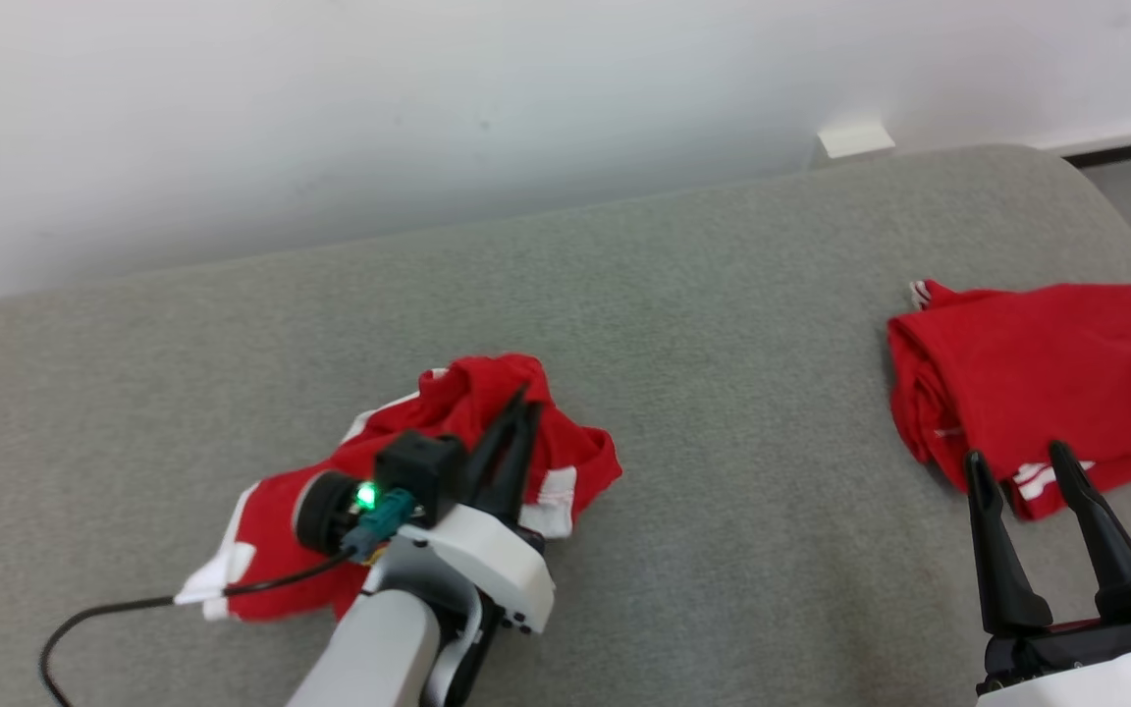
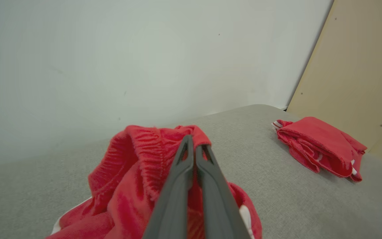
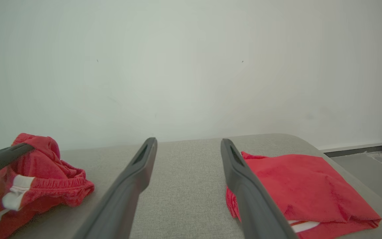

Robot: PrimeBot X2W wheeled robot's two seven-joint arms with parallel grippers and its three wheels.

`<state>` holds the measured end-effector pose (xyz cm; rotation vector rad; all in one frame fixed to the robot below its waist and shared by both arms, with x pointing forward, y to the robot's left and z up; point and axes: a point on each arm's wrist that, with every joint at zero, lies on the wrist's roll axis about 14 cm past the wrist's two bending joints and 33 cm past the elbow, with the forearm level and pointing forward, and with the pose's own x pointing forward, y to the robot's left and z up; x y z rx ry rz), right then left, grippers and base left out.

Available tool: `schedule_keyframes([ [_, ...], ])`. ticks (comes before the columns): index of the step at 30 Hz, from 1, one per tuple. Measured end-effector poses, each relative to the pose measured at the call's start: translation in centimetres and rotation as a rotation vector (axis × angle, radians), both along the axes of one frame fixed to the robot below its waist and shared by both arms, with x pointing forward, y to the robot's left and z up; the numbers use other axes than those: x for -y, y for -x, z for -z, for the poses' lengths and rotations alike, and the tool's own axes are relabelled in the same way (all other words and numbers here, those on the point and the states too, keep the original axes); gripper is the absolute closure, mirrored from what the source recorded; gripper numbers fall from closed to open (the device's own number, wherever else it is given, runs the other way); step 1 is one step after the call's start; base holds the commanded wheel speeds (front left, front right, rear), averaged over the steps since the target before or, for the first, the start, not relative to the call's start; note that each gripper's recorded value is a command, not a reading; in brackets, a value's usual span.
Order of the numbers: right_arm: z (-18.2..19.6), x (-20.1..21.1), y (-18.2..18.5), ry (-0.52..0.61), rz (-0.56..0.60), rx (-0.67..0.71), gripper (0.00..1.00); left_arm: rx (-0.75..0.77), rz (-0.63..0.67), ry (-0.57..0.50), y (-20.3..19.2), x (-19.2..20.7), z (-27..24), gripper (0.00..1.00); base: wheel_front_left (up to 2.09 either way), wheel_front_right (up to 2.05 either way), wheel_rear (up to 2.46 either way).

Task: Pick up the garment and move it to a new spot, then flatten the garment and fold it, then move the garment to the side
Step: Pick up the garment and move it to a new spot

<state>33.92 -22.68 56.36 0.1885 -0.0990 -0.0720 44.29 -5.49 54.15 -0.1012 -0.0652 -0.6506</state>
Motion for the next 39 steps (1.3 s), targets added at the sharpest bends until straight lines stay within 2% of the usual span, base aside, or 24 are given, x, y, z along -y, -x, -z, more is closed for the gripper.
schedule_keyframes([
  [6,1.7,1.6,0.5,-0.016,0.059,-0.043,0.0,-0.133,0.125,-0.041,1.1,3.8,5.4,1.0,0.0,0.0,0.0],
  [7,1.9,1.8,0.5,-0.017,0.065,-0.048,0.0,-0.144,0.14,-0.039,1.4,4.2,5.9,0.81,0.0,0.0,0.0],
  [8,2.1,1.9,0.5,-0.016,0.071,-0.051,0.0,-0.154,0.147,-0.028,1.5,4.5,6.1,0.07,0.0,0.0,0.0],
  [9,2.3,2.0,0.5,-0.017,0.073,-0.058,0.0,-0.158,0.152,-0.027,1.5,4.7,6.3,0.0,0.0,0.0,0.0],
  [15,2.4,1.0,-0.6,-0.02,0.036,-0.056,0.0,-0.09,0.13,0.003,1.1,4.2,4.4,0.0,0.0,0.0,0.0],
  [21,1.9,-0.7,-1.9,-0.015,-0.027,-0.036,0.0,0.014,0.014,0.051,-0.2,0.7,0.7,0.0,0.0,0.0,0.0],
  [29,1.3,-3.8,-3.3,-0.012,-0.129,-0.028,0.0,0.114,-0.285,0.051,-0.9,-9.7,-2.0,0.0,0.0,0.0,0.0],
  [35,0.8,-5.7,-3.6,-0.008,-0.188,-0.02,0.0,0.131,-0.525,0.023,0.6,-18.0,-2.1,0.0,0.0,0.0,0.0],
  [39,1.0,-6.4,-3.4,-0.008,-0.212,-0.034,0.0,0.089,-0.631,-0.007,2.2,-21.9,-0.8,0.0,0.0,0.0,0.0],
])
